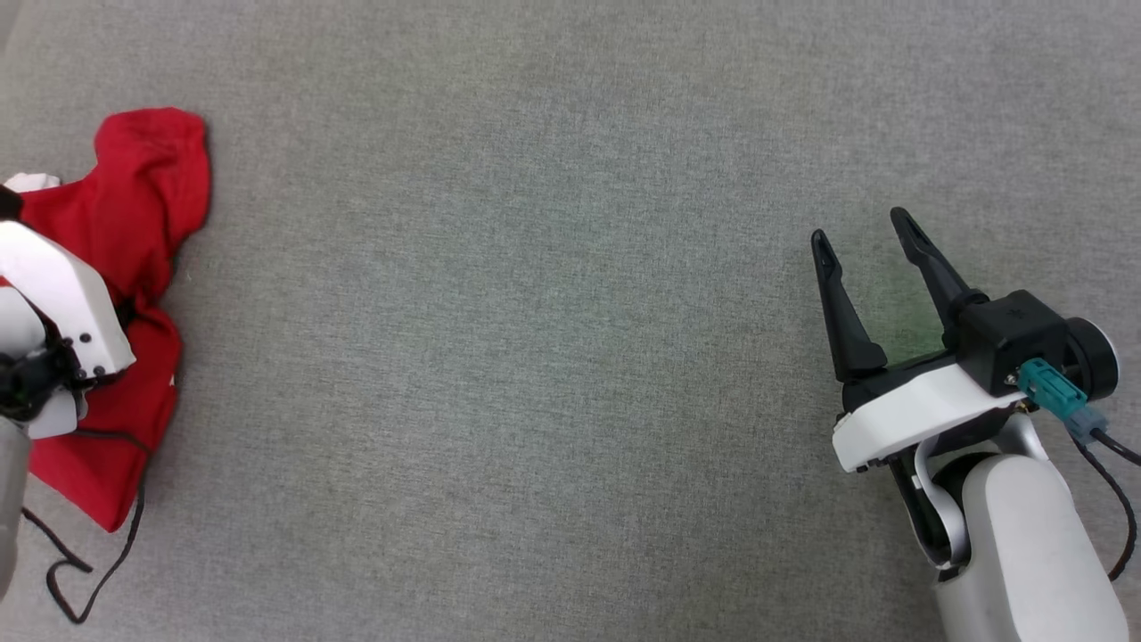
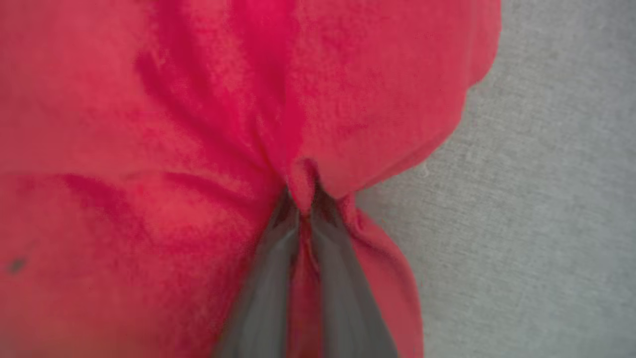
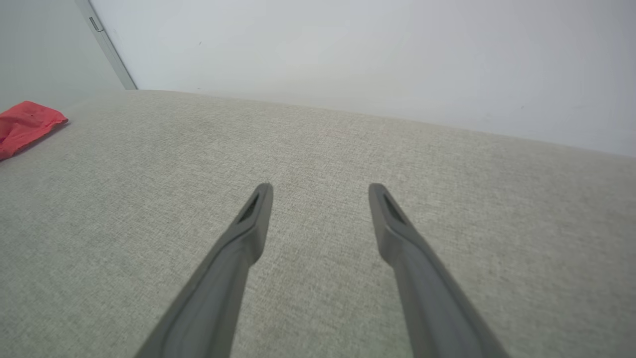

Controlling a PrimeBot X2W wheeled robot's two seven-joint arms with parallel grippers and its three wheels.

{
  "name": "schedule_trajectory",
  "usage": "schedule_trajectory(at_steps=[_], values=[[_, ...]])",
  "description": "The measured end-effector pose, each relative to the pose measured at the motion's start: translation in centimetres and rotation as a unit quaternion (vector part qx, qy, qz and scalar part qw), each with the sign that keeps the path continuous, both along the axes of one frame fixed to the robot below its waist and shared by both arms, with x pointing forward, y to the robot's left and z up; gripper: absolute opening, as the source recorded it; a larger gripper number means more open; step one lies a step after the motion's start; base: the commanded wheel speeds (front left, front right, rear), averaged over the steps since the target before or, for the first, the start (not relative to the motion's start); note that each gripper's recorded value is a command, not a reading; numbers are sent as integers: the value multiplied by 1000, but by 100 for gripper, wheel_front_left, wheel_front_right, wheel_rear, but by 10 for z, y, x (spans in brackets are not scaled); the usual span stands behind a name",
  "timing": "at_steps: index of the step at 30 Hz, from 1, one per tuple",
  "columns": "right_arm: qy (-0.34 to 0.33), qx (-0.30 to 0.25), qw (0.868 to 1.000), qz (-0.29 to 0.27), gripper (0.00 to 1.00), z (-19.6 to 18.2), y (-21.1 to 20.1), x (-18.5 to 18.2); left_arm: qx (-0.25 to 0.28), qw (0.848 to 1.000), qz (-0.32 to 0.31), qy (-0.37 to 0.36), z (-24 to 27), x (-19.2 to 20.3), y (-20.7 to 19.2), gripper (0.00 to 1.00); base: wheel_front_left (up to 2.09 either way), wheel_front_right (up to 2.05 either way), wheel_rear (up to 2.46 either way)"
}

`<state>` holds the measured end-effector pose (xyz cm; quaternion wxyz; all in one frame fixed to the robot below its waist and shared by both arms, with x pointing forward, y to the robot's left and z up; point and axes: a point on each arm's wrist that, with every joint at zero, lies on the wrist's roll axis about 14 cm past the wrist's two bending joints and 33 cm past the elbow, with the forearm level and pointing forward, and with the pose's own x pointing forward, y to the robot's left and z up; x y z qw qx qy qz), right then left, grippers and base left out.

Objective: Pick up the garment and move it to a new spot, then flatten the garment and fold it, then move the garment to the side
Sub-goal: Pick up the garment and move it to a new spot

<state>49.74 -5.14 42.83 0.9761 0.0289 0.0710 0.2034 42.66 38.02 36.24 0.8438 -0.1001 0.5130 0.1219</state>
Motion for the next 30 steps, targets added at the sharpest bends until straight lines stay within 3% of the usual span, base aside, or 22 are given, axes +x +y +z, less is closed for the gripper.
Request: schedule_trajectory(at_steps=[5,8,12,16,20,25,30], values=[[-10,1,1000,-2,100,11,-1,-4,57,996,13,-71,23,10,18,0,0,0,0],[-18,2,1000,-2,100,21,-1,-9,105,982,23,-156,64,28,35,0,0,0,0],[-27,6,1000,-5,100,34,-3,-18,158,950,18,-269,122,48,42,0,0,0,0],[-44,15,999,-9,100,52,-6,-26,211,897,12,-388,189,60,40,0,0,0,0],[-61,22,998,-17,100,70,-12,-39,226,855,-6,-466,234,62,22,0,0,0,0],[-74,21,996,-32,100,86,-26,-57,216,815,-30,-537,274,63,-12,0,0,0,0],[-80,17,994,-67,100,94,-53,-74,160,787,-83,-590,297,79,-81,0,0,0,0]])
